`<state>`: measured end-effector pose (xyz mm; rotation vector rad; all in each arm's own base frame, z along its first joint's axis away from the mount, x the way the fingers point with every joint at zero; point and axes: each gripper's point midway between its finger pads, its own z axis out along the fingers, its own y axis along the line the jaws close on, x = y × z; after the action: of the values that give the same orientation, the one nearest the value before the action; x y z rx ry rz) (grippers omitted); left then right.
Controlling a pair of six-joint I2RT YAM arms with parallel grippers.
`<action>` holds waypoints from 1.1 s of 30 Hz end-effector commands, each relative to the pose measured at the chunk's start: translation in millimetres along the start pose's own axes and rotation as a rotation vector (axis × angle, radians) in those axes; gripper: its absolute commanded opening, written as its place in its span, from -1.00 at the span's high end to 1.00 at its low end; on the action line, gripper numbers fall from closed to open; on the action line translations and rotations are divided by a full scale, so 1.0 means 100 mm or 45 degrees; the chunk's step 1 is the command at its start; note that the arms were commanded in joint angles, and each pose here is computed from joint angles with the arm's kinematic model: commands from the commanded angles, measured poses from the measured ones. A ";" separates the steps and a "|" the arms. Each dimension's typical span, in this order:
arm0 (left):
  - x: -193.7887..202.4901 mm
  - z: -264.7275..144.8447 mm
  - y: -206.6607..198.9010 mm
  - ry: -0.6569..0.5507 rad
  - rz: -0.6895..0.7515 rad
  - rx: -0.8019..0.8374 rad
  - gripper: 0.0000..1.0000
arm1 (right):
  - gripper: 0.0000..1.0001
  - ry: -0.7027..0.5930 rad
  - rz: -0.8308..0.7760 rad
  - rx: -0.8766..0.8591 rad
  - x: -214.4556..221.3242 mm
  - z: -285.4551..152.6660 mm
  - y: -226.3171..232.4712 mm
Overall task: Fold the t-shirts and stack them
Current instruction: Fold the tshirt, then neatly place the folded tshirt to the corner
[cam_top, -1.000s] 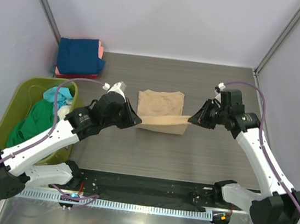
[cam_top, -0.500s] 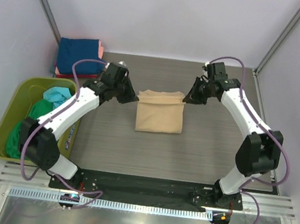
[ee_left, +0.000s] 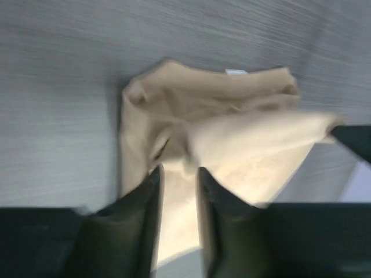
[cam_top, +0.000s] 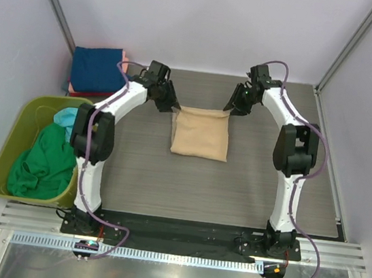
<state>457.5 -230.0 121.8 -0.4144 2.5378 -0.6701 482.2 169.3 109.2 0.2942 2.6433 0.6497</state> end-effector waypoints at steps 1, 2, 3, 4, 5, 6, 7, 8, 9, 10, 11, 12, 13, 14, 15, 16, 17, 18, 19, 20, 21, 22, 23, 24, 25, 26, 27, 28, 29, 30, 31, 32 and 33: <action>-0.24 0.27 0.04 0.019 0.035 0.038 0.12 | 0.05 -0.102 0.006 -0.012 -0.42 0.04 -0.04; -0.39 0.23 -0.12 -0.005 0.055 0.093 -0.04 | -0.13 -0.077 0.028 0.014 -0.43 0.15 -0.13; -0.44 0.26 -0.08 0.002 0.062 0.077 -0.18 | -0.28 -0.112 0.016 0.005 -0.54 0.11 -0.09; -0.48 0.25 -0.09 0.002 0.071 0.065 -0.22 | -0.43 -0.116 0.013 -0.001 -0.57 0.11 -0.08; -0.52 0.18 -0.11 -0.010 0.084 0.054 -0.25 | -0.46 -0.123 0.003 0.002 -0.58 0.05 -0.11; -0.52 0.13 -0.12 -0.022 0.101 0.056 -0.30 | -0.49 -0.122 -0.005 0.000 -0.57 0.01 -0.11; -0.51 0.09 -0.11 -0.034 0.105 0.060 -0.32 | -0.50 -0.124 -0.011 0.011 -0.55 -0.03 -0.13; -0.62 -0.10 -0.25 -0.119 0.131 0.123 -0.32 | -0.50 -0.152 -0.036 0.012 -0.56 -0.17 -0.11; -0.44 -0.02 -0.07 -0.078 0.116 0.085 -0.35 | -0.50 -0.118 -0.020 0.042 -0.44 -0.14 -0.21; -0.42 -0.07 -0.08 -0.097 0.119 0.107 -0.36 | -0.50 -0.108 -0.013 0.045 -0.37 -0.16 -0.25; -0.48 -0.18 -0.18 -0.165 0.139 0.170 -0.36 | -0.50 -0.125 -0.021 0.026 -0.35 -0.20 -0.23; -0.25 -0.09 -0.02 -0.102 0.127 0.162 -0.39 | -0.50 -0.101 -0.006 0.029 -0.19 -0.24 -0.27; -0.26 -0.08 -0.05 -0.132 0.131 0.207 -0.39 | -0.50 -0.116 -0.011 -0.006 -0.16 -0.28 -0.24; -0.20 -0.06 0.00 -0.122 0.127 0.215 -0.40 | -0.50 -0.113 -0.008 -0.025 -0.09 -0.31 -0.23; -0.14 -0.05 0.00 -0.112 0.128 0.237 -0.40 | -0.50 -0.058 0.012 -0.016 0.12 -0.24 -0.33; -0.01 0.02 0.09 -0.070 0.119 0.236 -0.40 | -0.50 -0.085 0.010 -0.047 0.14 -0.37 -0.26; -0.01 0.06 0.07 -0.087 0.123 0.265 -0.40 | -0.50 -0.082 0.011 -0.082 0.19 -0.39 -0.23; 0.02 0.11 0.09 -0.082 0.119 0.277 -0.42 | -0.50 -0.048 0.019 -0.088 0.35 -0.38 -0.28; 0.05 0.15 0.11 -0.079 0.117 0.287 -0.42 | -0.50 -0.065 0.008 -0.105 0.38 -0.47 -0.24; 0.06 0.19 0.09 -0.089 0.117 0.321 -0.43 | -0.50 -0.066 0.004 -0.112 0.42 -0.51 -0.24; 0.08 0.22 0.08 -0.088 0.119 0.337 -0.43 | -0.50 -0.047 0.007 -0.102 0.52 -0.50 -0.29; 0.11 0.29 0.10 -0.082 0.120 0.337 -0.43 | -0.50 -0.045 0.006 -0.101 0.56 -0.52 -0.31; 0.08 0.32 0.08 -0.097 0.129 0.347 -0.43 | -0.50 -0.060 -0.010 -0.108 0.59 -0.60 -0.29; 0.12 0.37 0.09 -0.084 0.133 0.341 -0.43 | -0.50 -0.040 -0.005 -0.105 0.68 -0.59 -0.33; 0.11 0.45 0.09 -0.089 0.139 0.352 -0.43 | -0.50 -0.041 -0.010 -0.110 0.71 -0.62 -0.33; 0.10 0.49 0.08 -0.092 0.143 0.356 -0.43 | -0.50 -0.052 -0.018 -0.113 0.72 -0.66 -0.32; 0.12 0.53 0.07 -0.088 0.144 0.359 -0.42 | -0.50 -0.038 -0.016 -0.112 0.79 -0.66 -0.34; 0.12 0.57 0.07 -0.087 0.144 0.359 -0.42 | -0.50 -0.036 -0.014 -0.116 0.81 -0.67 -0.34; 0.14 0.67 0.09 -0.081 0.143 0.350 -0.39 | -0.50 -0.035 -0.018 -0.121 0.85 -0.70 -0.34; 0.13 0.71 0.08 -0.084 0.143 0.343 -0.37 | -0.50 -0.038 -0.020 -0.124 0.85 -0.71 -0.34; 0.16 0.77 0.11 -0.070 0.146 0.330 -0.35 | -0.49 -0.035 -0.018 -0.130 0.87 -0.72 -0.33; 0.21 0.87 0.17 -0.045 0.141 0.313 -0.33 | -0.50 -0.035 -0.023 -0.134 0.88 -0.73 -0.33; 0.21 0.91 0.15 -0.045 0.147 0.311 -0.24 | -0.50 -0.038 -0.026 -0.135 0.89 -0.74 -0.33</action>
<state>472.5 -249.2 44.2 -0.2288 2.4113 -0.9012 363.3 132.3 101.1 0.3166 2.6543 0.7326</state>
